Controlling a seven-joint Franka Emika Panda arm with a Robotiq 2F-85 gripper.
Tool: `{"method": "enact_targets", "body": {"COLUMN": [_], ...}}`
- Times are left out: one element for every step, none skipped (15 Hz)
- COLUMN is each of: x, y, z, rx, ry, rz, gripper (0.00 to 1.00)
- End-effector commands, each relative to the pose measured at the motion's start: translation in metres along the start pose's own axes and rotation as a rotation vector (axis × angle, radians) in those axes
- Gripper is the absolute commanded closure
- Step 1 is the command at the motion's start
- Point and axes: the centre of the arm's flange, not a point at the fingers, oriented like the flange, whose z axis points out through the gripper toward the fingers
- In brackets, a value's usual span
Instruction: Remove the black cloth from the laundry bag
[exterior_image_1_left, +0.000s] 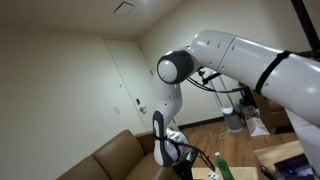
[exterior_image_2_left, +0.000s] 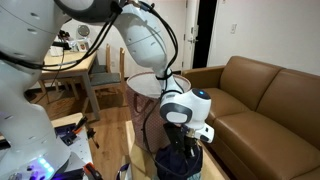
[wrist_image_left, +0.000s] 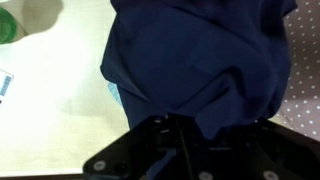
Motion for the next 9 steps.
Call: {"method": "enact_targets", "body": {"x": [-0.005,-0.004,0.002,0.005,0.010,0.012,0.012,0.010,0.006], "y": [-0.013,-0.015,-0.018,-0.021,-0.023,-0.024,-0.026,-0.027,-0.029], "z": [-0.040,-0.048,-0.050,-0.051,-0.041,-0.035,-0.023,-0.015,-0.002], "rx": [-0.051,-0.072,-0.084,-0.088,-0.089,-0.081,-0.071,-0.066,-0.055], "ry": [0.115,0.142,0.143,0.148,0.124,0.107,0.082,0.068,0.042], "rz": [-0.031,-0.044,-0.063,-0.068,-0.064,-0.071,-0.072,-0.069,-0.069], "gripper": [0.92,0.92,0.92,0.92,0.92,0.92,0.92,0.92,0.92]}}
